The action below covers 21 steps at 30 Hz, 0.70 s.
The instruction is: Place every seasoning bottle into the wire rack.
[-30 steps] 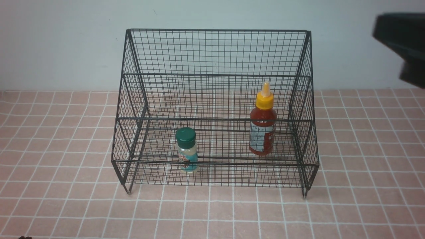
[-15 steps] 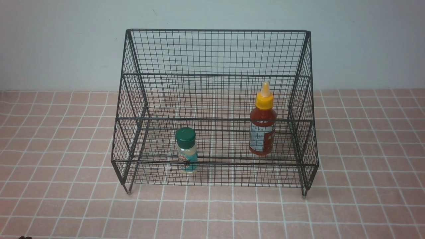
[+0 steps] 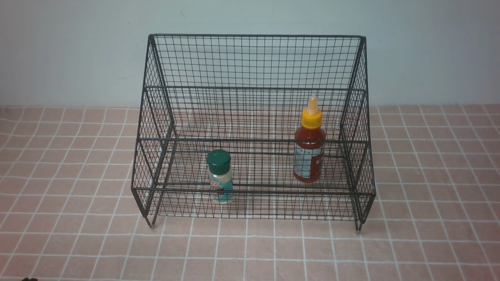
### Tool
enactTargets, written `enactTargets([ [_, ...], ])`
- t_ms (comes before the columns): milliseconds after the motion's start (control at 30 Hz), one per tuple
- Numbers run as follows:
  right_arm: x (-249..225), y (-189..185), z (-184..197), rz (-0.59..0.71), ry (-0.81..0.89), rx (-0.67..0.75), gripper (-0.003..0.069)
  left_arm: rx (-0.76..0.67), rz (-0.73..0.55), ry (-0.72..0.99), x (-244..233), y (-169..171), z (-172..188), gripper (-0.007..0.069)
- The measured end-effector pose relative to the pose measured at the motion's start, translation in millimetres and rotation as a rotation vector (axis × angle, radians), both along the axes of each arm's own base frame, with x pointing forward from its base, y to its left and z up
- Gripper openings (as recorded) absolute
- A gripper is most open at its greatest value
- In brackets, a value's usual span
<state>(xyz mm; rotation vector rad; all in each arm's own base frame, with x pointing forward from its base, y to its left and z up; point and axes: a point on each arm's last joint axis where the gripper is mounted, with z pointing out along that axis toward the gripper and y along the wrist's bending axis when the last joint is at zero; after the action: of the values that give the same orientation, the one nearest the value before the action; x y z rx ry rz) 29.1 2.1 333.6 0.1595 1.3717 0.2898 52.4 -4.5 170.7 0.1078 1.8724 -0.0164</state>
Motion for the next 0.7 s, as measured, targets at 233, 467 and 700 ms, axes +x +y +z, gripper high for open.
enactTargets([
  [233,0.1,-0.4,-0.1,-0.010,-0.001,-0.027,-0.0010,0.000,0.000,0.000,0.0,0.0,0.0,-0.0007],
  [467,10.8,-2.3,-25.7,-0.063,0.078,-0.214,-0.0010,0.000,0.000,0.000,0.0,0.0,0.0,-0.0007],
  [700,28.6,-1.6,-97.5,-0.050,0.284,-0.388,-0.0010,0.000,0.000,0.000,0.0,0.0,0.0,-0.0007],
])
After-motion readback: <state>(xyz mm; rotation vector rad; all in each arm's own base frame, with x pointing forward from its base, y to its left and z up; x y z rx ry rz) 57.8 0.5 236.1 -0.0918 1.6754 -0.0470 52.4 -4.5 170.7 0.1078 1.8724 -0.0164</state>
